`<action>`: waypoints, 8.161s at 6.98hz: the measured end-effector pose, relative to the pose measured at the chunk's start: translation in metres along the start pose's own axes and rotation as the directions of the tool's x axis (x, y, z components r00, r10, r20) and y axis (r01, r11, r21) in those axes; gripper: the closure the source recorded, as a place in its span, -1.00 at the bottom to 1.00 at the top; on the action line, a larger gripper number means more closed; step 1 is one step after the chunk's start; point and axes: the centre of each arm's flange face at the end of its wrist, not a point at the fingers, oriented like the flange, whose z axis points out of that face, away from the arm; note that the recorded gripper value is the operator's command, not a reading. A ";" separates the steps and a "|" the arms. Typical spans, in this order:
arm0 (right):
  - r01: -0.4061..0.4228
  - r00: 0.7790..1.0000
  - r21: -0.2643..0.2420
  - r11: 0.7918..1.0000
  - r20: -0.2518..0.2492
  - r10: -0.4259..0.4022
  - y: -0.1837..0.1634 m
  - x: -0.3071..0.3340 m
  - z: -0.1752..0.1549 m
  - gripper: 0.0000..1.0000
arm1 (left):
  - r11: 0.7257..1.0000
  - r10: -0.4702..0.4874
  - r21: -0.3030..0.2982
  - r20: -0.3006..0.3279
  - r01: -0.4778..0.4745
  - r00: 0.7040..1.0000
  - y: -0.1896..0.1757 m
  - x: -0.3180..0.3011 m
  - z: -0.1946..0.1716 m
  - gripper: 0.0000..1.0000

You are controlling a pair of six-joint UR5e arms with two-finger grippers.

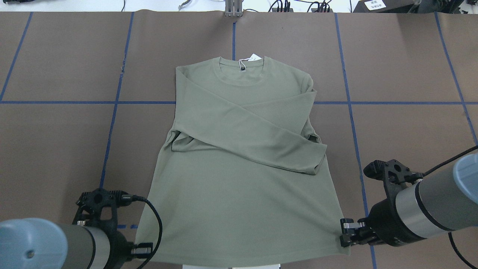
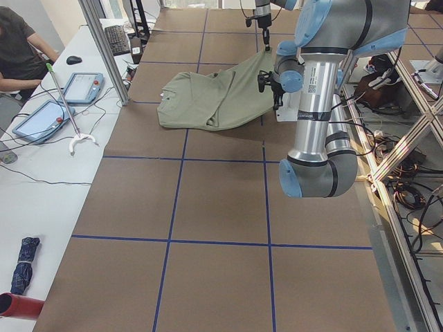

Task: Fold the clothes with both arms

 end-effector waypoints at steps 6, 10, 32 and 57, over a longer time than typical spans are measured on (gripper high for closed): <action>-0.100 0.994 0.196 0.976 0.060 0.090 -0.102 0.009 -0.048 1.00 | 0.992 -0.009 0.128 -0.093 0.021 0.996 -0.100 0.042 -0.047 1.00; -0.113 0.993 0.322 0.940 0.017 0.113 -0.241 0.005 -0.047 1.00 | 0.956 -0.053 0.281 -0.096 0.078 0.994 -0.265 0.051 -0.012 1.00; -0.146 0.986 0.385 0.911 -0.020 0.167 -0.375 -0.010 -0.004 -1.00 | 0.904 -0.063 0.415 -0.122 0.108 0.991 -0.446 0.016 0.071 -1.00; -0.254 0.967 0.133 0.958 0.027 0.252 -0.050 0.000 0.066 -1.00 | 0.951 -0.043 0.293 -0.198 0.101 0.979 -0.314 0.038 0.091 -0.91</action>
